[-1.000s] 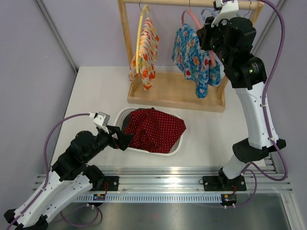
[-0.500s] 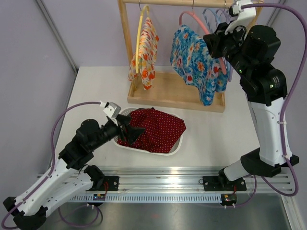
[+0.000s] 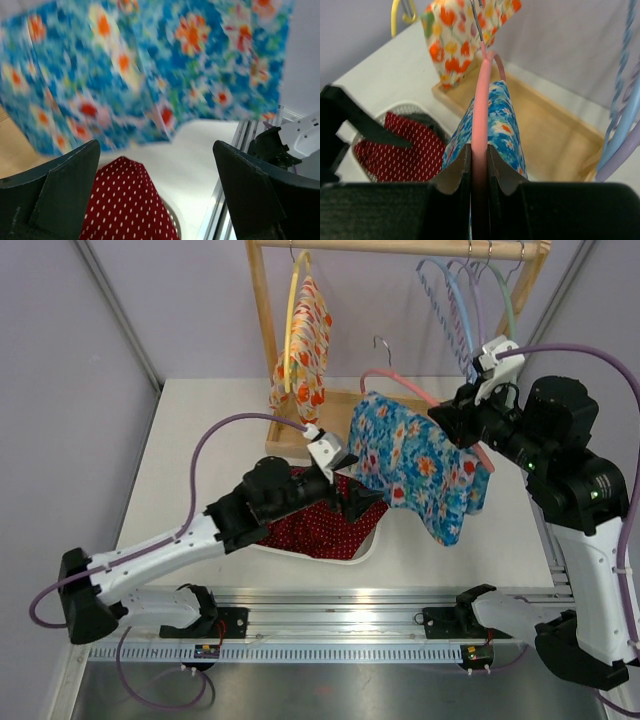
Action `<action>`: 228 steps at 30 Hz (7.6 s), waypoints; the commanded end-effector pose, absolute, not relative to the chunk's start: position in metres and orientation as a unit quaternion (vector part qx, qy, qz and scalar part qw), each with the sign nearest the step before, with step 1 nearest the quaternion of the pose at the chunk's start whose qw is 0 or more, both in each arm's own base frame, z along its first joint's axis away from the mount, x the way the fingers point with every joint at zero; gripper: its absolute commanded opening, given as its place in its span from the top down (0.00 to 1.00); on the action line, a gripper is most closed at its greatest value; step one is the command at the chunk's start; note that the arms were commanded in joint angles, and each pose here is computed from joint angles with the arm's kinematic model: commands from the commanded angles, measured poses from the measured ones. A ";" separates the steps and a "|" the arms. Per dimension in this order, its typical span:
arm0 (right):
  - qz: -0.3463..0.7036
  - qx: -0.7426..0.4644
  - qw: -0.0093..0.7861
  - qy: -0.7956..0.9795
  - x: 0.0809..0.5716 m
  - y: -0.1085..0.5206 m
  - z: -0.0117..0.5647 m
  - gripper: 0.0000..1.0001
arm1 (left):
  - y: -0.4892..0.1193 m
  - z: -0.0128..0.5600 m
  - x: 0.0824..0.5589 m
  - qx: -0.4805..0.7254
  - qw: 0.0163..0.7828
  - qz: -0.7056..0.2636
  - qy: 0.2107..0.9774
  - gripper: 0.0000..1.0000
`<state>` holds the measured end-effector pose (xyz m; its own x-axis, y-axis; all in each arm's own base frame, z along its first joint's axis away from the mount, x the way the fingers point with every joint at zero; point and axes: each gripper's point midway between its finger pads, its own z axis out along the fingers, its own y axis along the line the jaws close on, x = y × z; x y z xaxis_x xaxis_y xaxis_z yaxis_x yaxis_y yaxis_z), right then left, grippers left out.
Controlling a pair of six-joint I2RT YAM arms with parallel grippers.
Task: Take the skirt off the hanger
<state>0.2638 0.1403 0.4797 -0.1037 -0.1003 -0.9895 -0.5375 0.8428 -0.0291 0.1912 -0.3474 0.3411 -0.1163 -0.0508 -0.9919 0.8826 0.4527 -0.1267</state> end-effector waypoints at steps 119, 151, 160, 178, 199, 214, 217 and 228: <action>0.140 -0.047 0.764 0.628 0.406 0.093 0.595 1.00 | -0.342 0.274 0.109 0.400 0.542 -0.351 0.650 0.01; 0.127 -0.116 0.744 0.645 0.363 0.096 0.560 0.16 | -0.390 0.266 0.105 0.582 0.593 -0.257 0.494 0.01; 0.088 -0.344 0.671 0.650 0.269 0.110 0.486 0.01 | -0.454 0.221 0.095 0.760 0.518 -0.199 0.339 0.01; -0.031 -0.177 0.638 0.748 0.245 0.019 0.401 0.00 | -0.521 0.036 0.146 0.824 0.297 -0.214 0.432 0.08; -0.048 -0.071 0.648 0.757 0.247 -0.011 0.415 0.01 | -0.445 0.317 0.151 0.590 0.581 -0.273 0.489 1.00; 0.012 -0.055 0.623 0.780 0.262 -0.001 0.361 0.01 | -0.269 0.443 0.196 0.348 0.702 -0.150 0.603 1.00; 0.021 -0.059 0.618 0.784 0.263 0.002 0.351 0.00 | -0.262 0.428 0.197 0.329 0.691 -0.173 0.620 1.00; 0.038 -0.064 0.606 0.792 0.266 0.006 0.324 0.01 | -0.227 0.304 0.245 0.275 0.653 -0.099 0.698 1.00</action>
<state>0.2622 0.0039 0.3123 -0.3184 -0.0617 -0.9459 -0.1346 0.9907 -0.0193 0.2312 -0.2378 0.2935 -0.0131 0.3639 -0.9313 0.5864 0.7572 0.2877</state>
